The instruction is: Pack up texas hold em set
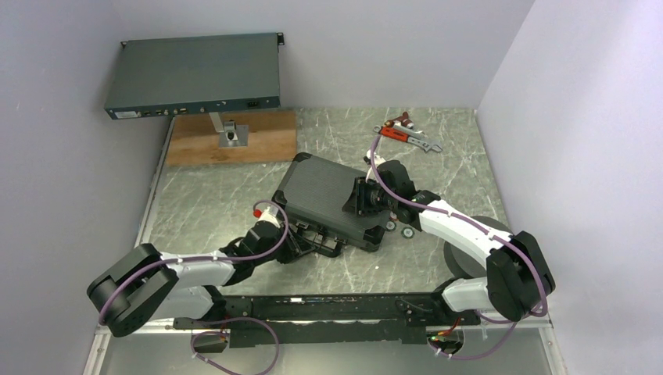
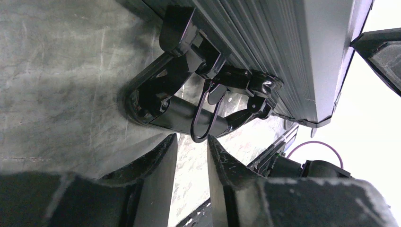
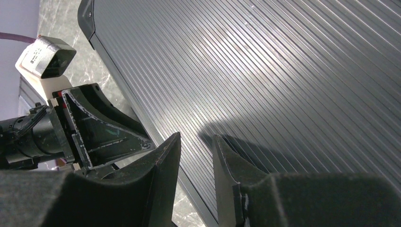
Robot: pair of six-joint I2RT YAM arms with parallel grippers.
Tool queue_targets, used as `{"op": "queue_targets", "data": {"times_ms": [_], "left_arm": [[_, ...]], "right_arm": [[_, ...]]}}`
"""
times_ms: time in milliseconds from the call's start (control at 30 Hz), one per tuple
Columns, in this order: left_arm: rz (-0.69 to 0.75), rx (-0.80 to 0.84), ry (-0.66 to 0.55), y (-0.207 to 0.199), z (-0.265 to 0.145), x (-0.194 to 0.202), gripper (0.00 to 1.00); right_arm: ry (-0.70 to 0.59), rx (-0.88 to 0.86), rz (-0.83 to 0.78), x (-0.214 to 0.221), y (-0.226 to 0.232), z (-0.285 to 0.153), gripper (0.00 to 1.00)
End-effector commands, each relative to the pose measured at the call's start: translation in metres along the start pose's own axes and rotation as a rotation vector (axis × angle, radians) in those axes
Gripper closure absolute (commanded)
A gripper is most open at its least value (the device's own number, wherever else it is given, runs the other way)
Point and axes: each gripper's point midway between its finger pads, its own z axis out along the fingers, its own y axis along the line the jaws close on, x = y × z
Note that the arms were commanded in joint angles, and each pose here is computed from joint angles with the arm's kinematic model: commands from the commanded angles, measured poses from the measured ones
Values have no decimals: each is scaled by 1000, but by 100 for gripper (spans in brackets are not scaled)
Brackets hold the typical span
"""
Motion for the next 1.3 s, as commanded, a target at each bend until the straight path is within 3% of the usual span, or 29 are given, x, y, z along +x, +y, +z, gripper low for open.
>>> {"op": "queue_targets", "data": {"times_ms": [0, 533, 833, 1000, 1267], "left_arm": [[11, 87, -26, -29, 4, -8, 66], [21, 91, -26, -31, 10, -9, 70], [18, 123, -36, -39, 7, -12, 83], [25, 121, -62, -46, 1, -18, 100], [39, 132, -65, -60, 1, -23, 100]], "right_arm": [[282, 236, 49, 87, -64, -7, 65], [291, 240, 50, 89, -65, -6, 65], [295, 242, 52, 90, -66, -5, 65], [301, 242, 54, 92, -67, -4, 65], [301, 241, 55, 92, -67, -4, 66]]}}
